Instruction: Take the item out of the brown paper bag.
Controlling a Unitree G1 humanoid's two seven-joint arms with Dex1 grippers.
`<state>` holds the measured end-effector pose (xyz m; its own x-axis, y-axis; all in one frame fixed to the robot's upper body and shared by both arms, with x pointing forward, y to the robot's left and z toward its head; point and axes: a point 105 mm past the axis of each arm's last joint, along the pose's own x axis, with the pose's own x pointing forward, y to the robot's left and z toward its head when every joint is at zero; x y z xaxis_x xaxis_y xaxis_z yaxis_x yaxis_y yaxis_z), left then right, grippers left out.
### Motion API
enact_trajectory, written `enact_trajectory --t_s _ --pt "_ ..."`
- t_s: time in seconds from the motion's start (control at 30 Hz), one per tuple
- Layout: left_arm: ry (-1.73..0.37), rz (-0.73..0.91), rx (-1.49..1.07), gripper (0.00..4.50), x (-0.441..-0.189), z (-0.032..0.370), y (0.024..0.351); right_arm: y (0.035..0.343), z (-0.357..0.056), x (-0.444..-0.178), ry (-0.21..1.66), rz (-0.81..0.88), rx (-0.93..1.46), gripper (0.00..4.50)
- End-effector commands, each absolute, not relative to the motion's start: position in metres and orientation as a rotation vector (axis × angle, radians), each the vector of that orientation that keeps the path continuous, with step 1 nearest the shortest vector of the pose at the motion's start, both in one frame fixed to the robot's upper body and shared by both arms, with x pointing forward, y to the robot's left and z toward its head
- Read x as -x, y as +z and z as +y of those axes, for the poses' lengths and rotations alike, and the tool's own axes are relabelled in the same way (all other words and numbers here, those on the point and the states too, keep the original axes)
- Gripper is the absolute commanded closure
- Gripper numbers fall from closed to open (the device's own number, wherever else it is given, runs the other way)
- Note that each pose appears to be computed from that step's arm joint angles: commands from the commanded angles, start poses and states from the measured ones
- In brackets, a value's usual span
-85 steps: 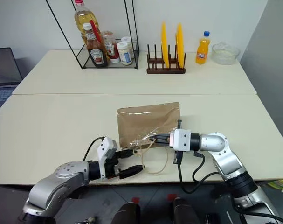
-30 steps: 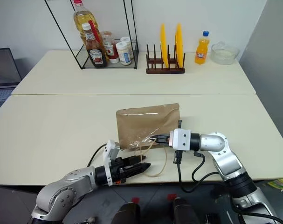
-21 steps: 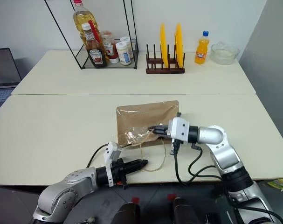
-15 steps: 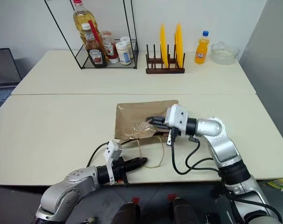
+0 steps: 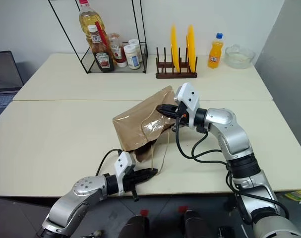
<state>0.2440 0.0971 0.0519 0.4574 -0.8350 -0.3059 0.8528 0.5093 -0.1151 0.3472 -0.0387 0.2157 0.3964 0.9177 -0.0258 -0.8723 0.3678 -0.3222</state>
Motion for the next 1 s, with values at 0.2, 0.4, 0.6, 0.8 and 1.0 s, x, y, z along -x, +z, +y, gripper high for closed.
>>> enact_trajectory --t_s 0.2,0.4,0.6,0.8,1.0 --pt "-1.002 0.464 -0.093 4.46 -0.233 0.114 0.022 0.237 -0.043 -0.344 1.119 -0.243 0.323 4.5" --pt "-0.965 0.437 -0.135 4.46 -0.238 0.127 0.029 0.225 -0.048 -0.335 1.115 -0.186 0.314 4.5" --pt "-0.909 0.415 -0.167 4.46 -0.246 0.14 0.033 0.216 -0.048 -0.32 1.156 -0.093 0.273 4.5" --pt "-0.894 0.405 -0.186 4.46 -0.253 0.145 0.036 0.221 -0.044 -0.306 1.242 0.019 0.19 4.5" --pt "-0.896 0.4 -0.191 4.46 -0.256 0.145 0.038 0.225 -0.034 -0.292 1.314 0.015 0.235 4.5"
